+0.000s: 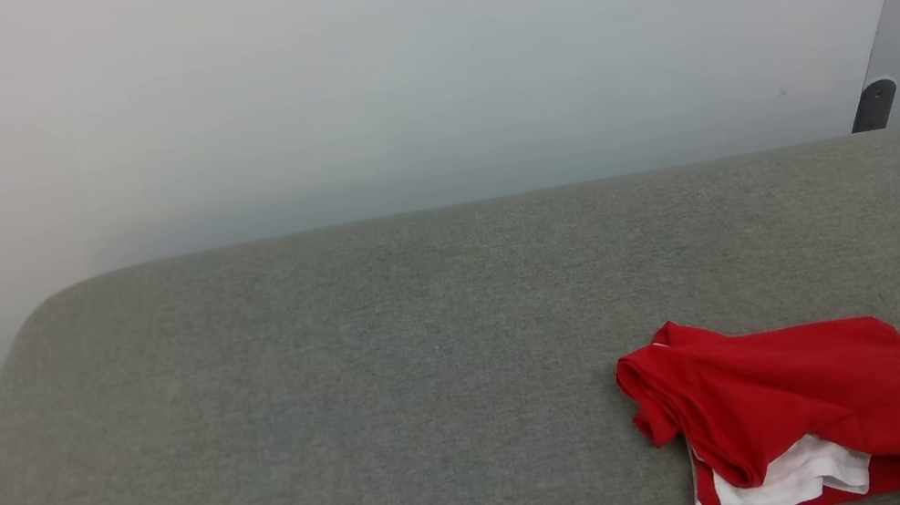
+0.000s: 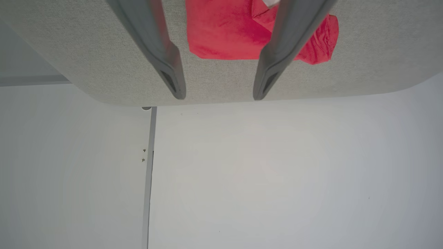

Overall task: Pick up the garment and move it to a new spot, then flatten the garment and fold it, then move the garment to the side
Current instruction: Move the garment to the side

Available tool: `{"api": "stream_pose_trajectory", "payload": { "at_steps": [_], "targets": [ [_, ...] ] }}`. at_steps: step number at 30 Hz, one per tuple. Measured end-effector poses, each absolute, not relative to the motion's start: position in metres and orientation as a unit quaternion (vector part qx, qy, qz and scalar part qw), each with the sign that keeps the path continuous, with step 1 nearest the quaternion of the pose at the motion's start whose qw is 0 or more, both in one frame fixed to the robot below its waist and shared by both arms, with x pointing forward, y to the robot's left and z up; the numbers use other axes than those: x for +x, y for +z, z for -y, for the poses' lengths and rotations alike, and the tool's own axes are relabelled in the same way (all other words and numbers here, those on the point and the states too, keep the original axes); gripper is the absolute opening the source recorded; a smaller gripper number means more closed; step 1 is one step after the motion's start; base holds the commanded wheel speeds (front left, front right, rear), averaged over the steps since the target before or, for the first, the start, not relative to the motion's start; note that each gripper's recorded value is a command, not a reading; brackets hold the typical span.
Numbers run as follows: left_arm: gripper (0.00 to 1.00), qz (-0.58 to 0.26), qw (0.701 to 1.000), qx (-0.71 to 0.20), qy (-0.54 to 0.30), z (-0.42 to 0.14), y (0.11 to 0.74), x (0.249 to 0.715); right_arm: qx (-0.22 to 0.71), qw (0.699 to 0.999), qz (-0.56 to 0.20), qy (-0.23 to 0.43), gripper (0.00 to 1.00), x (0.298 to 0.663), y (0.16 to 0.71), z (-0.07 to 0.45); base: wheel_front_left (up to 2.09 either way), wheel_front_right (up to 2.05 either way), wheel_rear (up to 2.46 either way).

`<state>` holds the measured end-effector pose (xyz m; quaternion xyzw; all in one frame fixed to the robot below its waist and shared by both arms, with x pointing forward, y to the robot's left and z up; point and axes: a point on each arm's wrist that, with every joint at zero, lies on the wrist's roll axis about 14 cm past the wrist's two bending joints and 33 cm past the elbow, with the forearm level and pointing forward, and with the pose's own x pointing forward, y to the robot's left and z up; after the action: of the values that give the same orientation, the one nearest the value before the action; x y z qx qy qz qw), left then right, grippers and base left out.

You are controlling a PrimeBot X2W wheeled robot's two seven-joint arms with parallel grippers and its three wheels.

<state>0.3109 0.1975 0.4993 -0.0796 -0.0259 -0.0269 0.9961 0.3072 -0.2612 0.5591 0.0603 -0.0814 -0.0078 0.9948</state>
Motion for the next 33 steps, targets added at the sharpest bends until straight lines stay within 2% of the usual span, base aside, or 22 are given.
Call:
{"api": "stream_pose_trajectory", "payload": {
  "at_steps": [17, 23, 28, 33],
  "targets": [
    [1.00, 0.028, 0.996, -0.081, -0.026, -0.198, 0.500, 0.312, 0.065, 0.994, 0.082, -0.011, 1.00, 0.310, 0.557, 0.261, 0.00, 0.00, 0.00],
    [1.00, 0.026, 0.996, -0.082, -0.031, -0.194, 0.499, 0.316, 0.052, 0.998, 0.041, -0.011, 1.00, 0.327, 0.553, 0.268, 0.00, 0.00, 0.00],
    [1.00, 0.028, 0.995, -0.085, -0.041, -0.186, 0.501, 0.327, 0.008, 0.999, -0.035, 0.008, 1.00, 0.363, 0.556, 0.275, 0.00, 0.00, 0.00],
    [1.00, 0.013, 0.994, -0.090, -0.055, -0.176, 0.493, 0.333, 0.006, 0.973, -0.229, 0.030, 1.00, 0.375, 0.501, 0.278, 0.00, 0.00, 0.00]
  ]
}}
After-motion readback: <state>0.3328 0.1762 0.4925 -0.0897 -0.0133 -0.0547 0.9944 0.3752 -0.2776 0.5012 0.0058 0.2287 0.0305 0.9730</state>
